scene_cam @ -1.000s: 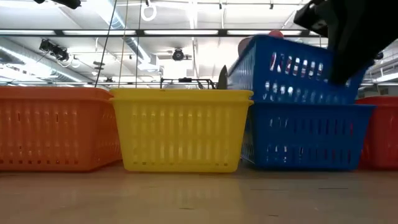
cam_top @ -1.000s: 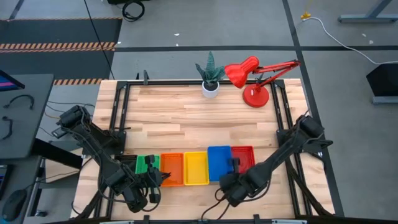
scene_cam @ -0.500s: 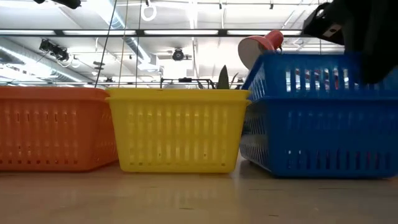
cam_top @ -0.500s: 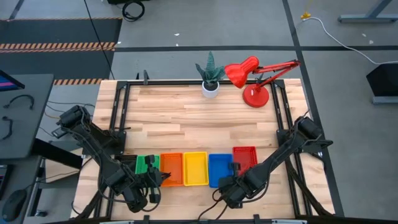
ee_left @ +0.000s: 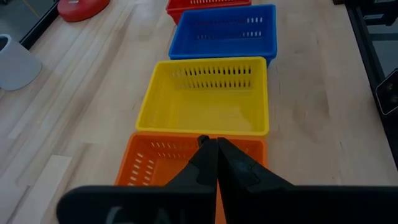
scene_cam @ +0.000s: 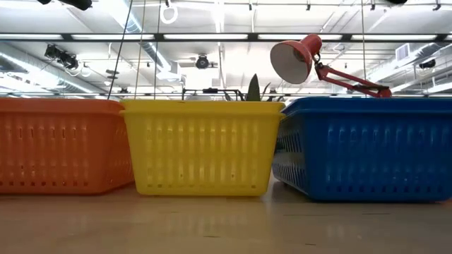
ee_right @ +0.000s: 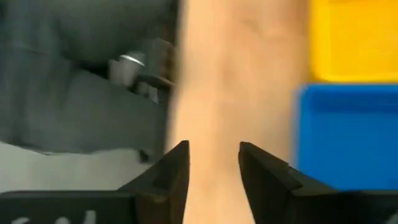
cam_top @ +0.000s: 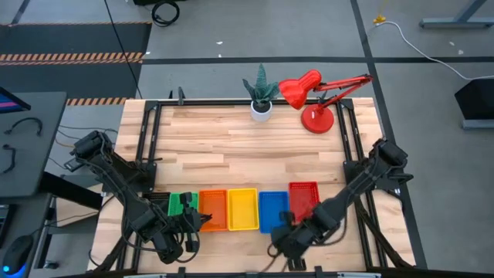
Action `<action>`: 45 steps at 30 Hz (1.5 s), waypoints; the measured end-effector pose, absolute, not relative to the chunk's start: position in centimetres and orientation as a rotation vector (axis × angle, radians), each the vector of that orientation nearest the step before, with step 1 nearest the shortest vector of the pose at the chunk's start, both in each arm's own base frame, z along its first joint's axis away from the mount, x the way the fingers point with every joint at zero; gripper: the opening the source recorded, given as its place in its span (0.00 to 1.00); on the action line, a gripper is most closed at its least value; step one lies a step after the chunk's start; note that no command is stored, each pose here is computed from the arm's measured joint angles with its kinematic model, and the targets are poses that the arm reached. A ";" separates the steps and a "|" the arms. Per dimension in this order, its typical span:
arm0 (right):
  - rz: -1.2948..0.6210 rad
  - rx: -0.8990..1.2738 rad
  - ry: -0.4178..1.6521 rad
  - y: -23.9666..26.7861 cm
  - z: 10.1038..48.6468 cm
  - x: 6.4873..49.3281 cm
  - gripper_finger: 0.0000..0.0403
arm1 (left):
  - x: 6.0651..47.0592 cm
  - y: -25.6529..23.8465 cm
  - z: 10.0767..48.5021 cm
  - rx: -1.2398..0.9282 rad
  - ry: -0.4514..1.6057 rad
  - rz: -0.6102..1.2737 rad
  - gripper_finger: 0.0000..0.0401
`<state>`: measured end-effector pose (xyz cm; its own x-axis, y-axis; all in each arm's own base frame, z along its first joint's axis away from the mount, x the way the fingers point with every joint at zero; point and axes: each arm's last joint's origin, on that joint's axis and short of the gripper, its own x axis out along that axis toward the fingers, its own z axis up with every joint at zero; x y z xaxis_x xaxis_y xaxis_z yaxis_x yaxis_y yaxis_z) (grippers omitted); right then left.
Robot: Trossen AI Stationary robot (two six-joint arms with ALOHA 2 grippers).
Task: Stack baskets by color
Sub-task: Stack the right blue bin on top of the left blue bin, then adjust the stacked red bins
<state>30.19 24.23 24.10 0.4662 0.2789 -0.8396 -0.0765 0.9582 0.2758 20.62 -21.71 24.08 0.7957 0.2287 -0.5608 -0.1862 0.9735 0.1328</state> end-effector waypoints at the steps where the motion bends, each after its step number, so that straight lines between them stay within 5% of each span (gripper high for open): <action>1: 0.239 0.227 1.045 24.7 24.0 30.3 0.33 | 20.6 -21.7 24.1 0.071 0.611 0.223 0.02; 11: 0.201 0.189 1.158 26.1 19.2 31.0 0.02 | 20.6 -21.7 24.1 0.069 0.610 0.223 0.02; 37: -0.032 -0.019 1.100 23.0 18.4 32.6 0.01 | 20.7 -21.8 24.1 0.063 0.606 0.221 0.02; 45: -0.079 -0.137 1.113 23.7 24.2 29.6 0.01 | 20.7 -21.8 24.1 0.063 0.606 0.221 0.02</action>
<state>29.65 23.72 24.23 0.4406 -0.1318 -0.8880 -0.0053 0.9888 -0.1493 20.66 -21.77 24.12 0.7989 0.2243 -0.5580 -0.1873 0.9745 0.1236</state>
